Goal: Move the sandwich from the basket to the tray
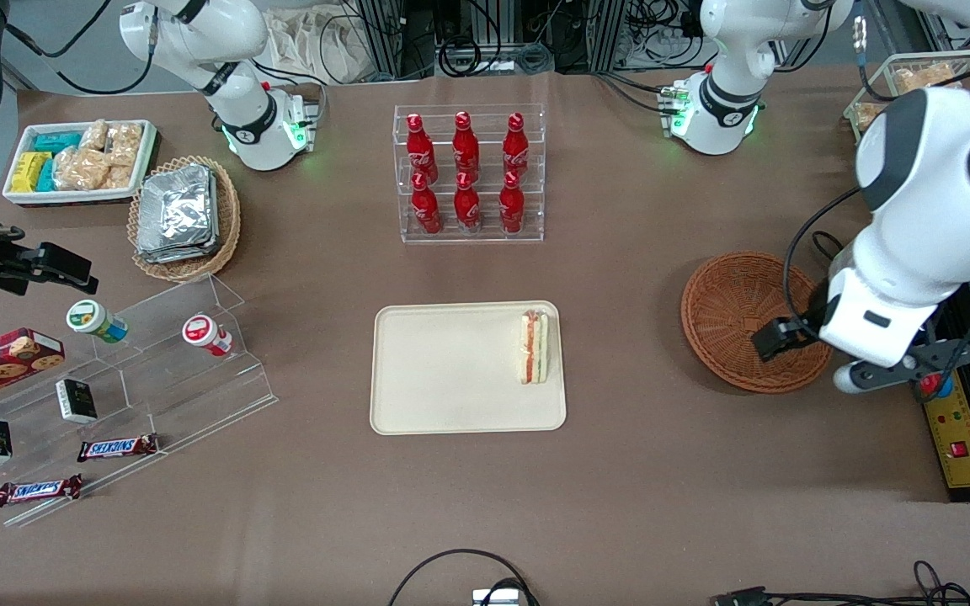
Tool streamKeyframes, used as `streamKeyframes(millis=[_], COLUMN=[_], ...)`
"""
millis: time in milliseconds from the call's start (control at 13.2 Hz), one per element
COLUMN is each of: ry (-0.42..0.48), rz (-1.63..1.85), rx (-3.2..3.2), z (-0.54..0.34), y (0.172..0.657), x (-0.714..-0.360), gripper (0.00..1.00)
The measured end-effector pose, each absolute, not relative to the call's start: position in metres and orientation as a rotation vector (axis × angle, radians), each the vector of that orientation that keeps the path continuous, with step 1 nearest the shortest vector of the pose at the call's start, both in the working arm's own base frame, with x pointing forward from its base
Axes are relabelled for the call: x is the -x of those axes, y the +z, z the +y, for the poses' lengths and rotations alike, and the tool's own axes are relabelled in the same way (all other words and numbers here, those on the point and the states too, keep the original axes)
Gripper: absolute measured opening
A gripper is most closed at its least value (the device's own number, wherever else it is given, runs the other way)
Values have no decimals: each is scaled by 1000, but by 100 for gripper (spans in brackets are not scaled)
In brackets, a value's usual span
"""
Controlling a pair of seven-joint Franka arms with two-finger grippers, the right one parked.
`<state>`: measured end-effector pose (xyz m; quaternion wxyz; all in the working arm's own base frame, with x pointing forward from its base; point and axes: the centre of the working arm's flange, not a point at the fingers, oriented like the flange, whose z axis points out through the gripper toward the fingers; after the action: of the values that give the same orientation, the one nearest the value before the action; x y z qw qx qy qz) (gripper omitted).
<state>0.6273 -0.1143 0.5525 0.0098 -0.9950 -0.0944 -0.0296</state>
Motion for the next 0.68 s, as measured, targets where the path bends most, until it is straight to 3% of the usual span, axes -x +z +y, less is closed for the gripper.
streamKeyframes(millis=[378, 680], ry=[26, 34], rz=[-35, 65], rx=[3112, 3116], z=[-64, -52], y=[593, 622], x=[-591, -567], gripper=[100, 100])
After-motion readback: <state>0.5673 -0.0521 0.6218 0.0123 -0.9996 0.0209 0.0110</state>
